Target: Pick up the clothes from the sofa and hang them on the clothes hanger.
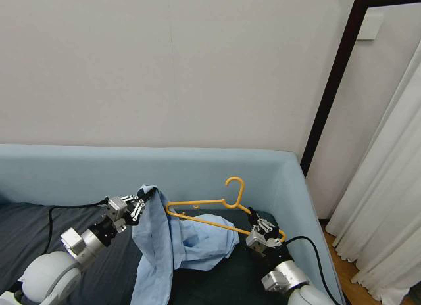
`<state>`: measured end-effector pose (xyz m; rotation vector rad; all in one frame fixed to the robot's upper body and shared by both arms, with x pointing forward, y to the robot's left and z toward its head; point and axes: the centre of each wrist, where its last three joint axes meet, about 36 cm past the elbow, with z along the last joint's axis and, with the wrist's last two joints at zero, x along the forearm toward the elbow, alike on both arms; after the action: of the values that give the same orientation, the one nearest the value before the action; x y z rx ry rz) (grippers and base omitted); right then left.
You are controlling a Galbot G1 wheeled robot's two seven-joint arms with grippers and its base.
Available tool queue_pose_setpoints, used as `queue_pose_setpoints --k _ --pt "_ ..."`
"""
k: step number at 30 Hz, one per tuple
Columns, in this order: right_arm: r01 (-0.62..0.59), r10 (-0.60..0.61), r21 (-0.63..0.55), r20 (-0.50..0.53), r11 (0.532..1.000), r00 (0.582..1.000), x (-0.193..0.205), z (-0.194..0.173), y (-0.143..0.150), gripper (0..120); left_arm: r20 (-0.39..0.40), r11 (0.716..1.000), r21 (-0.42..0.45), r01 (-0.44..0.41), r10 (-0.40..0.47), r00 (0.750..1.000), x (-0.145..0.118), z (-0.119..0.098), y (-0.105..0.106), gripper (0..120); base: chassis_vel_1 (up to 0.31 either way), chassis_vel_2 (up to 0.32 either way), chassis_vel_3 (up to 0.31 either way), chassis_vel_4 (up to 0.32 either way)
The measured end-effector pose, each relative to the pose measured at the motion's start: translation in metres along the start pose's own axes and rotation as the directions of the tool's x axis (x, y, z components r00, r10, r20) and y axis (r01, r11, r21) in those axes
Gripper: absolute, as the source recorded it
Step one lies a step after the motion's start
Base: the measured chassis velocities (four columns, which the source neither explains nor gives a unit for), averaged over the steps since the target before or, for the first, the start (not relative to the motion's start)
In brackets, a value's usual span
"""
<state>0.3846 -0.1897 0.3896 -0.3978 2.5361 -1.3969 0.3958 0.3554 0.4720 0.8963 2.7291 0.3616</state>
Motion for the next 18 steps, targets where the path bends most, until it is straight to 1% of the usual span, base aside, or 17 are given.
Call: queue_pose_setpoints --k 4,7,10,14,15,18 --pt "0.018 -0.016 -0.053 0.047 0.998 0.999 -0.014 -0.005 0.003 5 -0.008 1.000 0.000 -0.013 0.013 1.000 -0.001 0.004 -0.005 0 0.000 0.000 0.000 0.000" --pt "0.036 -0.030 -0.076 0.076 0.996 0.997 -0.017 -0.010 0.004 5 -0.014 1.000 -0.004 -0.015 0.015 1.000 -0.001 0.008 -0.005 0 0.000 0.000 0.000 0.000" --pt "0.048 -0.041 -0.075 0.101 0.996 0.994 -0.018 -0.011 0.005 5 -0.017 1.000 -0.007 -0.019 0.019 1.000 -0.002 0.011 -0.006 0 0.000 0.000 0.000 0.000" --pt "0.055 -0.054 -0.003 0.134 0.998 0.990 -0.018 -0.010 0.008 5 -0.012 1.000 -0.007 -0.023 0.023 1.000 -0.004 0.011 -0.008 0 0.000 0.000 0.000 0.000" --pt "0.055 -0.054 -0.003 0.134 0.998 0.990 -0.018 -0.010 0.008 5 -0.012 1.000 -0.007 -0.023 0.023 1.000 -0.004 0.011 -0.008 0 0.000 0.000 0.000 0.000" --pt "0.064 -0.076 0.077 0.152 0.995 0.985 -0.021 -0.006 0.015 5 0.008 1.000 -0.009 -0.029 0.029 1.000 -0.008 0.005 -0.008 0 0.000 0.000 0.000 0.000"
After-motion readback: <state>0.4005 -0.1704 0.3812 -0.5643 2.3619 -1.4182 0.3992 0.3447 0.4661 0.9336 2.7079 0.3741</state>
